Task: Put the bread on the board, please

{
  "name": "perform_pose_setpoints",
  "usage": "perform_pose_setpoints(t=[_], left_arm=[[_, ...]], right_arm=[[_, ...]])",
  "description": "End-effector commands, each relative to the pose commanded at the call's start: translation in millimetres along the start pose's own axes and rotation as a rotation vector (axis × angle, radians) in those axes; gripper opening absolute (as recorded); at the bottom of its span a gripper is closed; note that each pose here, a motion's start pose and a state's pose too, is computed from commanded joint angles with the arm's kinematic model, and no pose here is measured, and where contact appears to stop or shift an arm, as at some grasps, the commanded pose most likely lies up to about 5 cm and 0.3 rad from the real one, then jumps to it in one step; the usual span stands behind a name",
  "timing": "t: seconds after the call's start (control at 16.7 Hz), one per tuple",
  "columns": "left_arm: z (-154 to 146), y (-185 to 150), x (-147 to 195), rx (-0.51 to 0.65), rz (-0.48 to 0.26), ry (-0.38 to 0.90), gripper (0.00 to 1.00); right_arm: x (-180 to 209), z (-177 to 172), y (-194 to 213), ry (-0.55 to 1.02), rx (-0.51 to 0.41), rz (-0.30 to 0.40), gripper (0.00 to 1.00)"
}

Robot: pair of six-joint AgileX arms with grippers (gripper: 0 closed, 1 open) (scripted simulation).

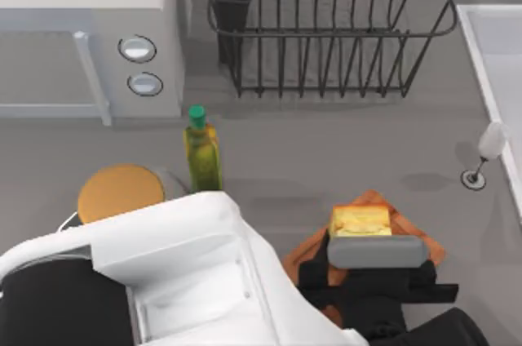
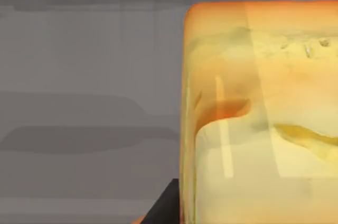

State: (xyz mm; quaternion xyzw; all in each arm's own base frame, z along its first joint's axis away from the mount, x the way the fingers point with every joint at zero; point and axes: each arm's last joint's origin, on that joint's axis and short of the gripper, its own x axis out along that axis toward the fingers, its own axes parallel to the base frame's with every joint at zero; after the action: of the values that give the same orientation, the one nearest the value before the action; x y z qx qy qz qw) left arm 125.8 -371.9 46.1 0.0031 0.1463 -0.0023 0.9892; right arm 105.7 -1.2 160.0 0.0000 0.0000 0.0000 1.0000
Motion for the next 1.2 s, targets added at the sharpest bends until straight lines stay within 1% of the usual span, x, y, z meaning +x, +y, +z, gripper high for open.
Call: perform_pose_setpoints(t=[0.18,0.96,1.02,1.2], left_arm=[[0.0,0.0,0.0,0.000,0.000,0.000,0.00],[0.0,0.0,0.0,0.000,0.000,0.000,0.98],[0.0,0.0,0.0,0.000,0.000,0.000,1.00],[0.0,0.0,0.0,0.000,0.000,0.000,1.00]], right_arm=[[0.0,0.0,0.0,0.000,0.000,0.000,1.00],[0.0,0.0,0.0,0.000,0.000,0.000,1.00],[0.0,0.0,0.0,0.000,0.000,0.000,1.00],[0.0,0.0,0.0,0.000,0.000,0.000,1.00]])
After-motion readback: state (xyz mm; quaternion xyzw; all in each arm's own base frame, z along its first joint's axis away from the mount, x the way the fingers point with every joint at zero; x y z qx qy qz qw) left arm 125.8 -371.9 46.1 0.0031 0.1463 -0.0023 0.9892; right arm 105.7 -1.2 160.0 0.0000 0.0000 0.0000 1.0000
